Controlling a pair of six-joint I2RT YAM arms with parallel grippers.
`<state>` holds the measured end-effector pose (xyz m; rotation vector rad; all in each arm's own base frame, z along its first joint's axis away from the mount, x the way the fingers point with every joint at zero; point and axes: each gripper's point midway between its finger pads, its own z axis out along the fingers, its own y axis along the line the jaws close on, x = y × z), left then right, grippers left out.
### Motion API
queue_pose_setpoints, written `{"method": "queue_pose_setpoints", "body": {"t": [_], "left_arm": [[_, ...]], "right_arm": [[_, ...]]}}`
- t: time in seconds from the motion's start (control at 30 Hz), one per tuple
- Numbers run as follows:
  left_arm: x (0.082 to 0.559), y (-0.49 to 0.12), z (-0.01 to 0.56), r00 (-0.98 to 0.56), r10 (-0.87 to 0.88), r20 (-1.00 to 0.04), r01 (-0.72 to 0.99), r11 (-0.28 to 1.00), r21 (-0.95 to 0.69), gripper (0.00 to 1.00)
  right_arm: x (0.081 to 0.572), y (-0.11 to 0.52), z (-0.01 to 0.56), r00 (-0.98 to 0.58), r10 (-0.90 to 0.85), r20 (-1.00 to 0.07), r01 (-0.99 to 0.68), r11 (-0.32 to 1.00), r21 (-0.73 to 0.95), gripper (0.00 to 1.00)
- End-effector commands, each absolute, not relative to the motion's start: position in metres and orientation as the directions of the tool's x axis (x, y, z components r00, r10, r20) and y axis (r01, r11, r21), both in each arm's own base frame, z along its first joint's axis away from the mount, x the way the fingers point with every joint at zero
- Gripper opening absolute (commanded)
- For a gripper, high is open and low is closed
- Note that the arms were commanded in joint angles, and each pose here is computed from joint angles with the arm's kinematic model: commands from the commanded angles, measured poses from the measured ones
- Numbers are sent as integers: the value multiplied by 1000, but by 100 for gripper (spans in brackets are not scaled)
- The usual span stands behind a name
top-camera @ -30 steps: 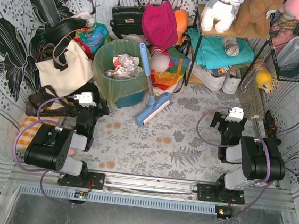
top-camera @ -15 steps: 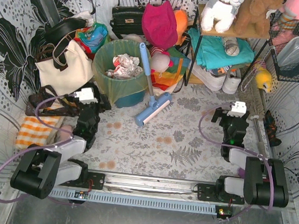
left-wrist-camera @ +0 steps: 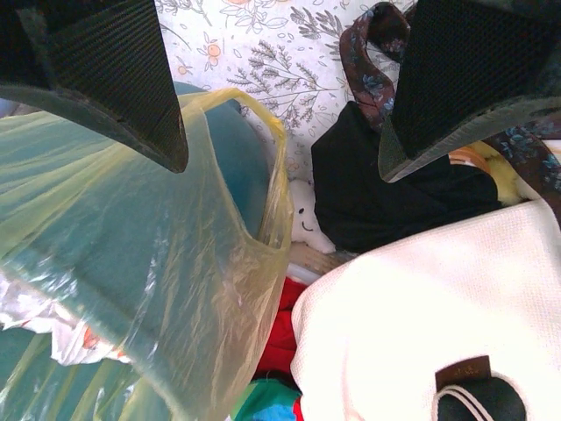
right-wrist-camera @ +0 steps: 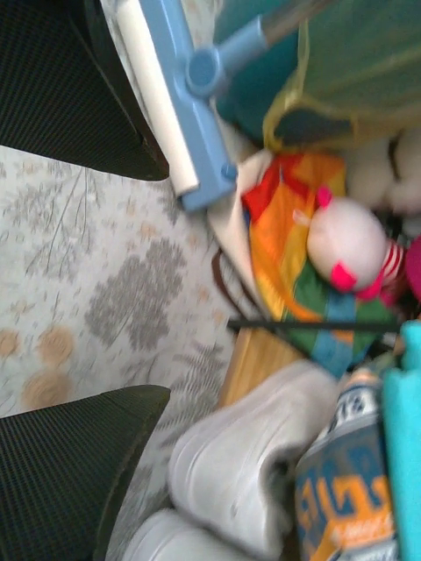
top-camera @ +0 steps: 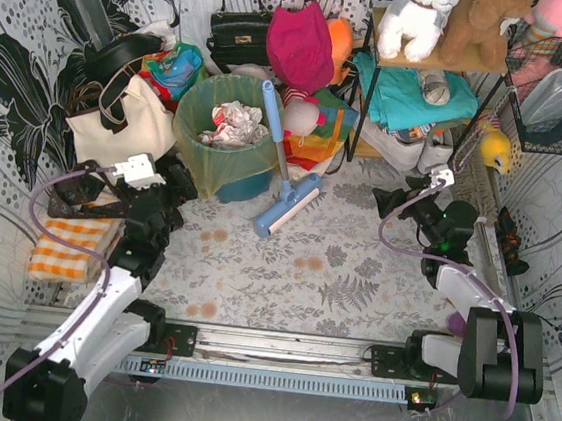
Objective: Tie the trash bag
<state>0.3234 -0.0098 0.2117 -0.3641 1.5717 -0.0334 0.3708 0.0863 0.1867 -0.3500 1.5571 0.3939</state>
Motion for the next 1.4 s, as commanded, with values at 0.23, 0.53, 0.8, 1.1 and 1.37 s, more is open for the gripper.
{"method": "queue_pose_setpoints", "body": {"t": [0.23,0.53,0.8,1.1,1.37], "left_arm": [[302,-9,293,-9,-221,-975,-186,959,-216,98],[307,-20,292,-78,-197,-977,-113,976,-188,98],[301,-11,296,-47,-221,-974,-118,970,-214,98],[298,-10,304,7,-254,-967,-81,964,-253,98],[300,-11,305,4,-271,-963,-53,961,-271,98]], "right_arm": [[350,184,239,-10,97,-995,-786,615,68,99],[365,259,239,-16,54,-998,-826,562,44,94],[377,309,232,-12,52,-999,-863,505,36,88],[393,340,203,-3,12,-1000,-850,526,9,77],[403,347,184,-22,-10,-1000,-833,553,12,56]]}}
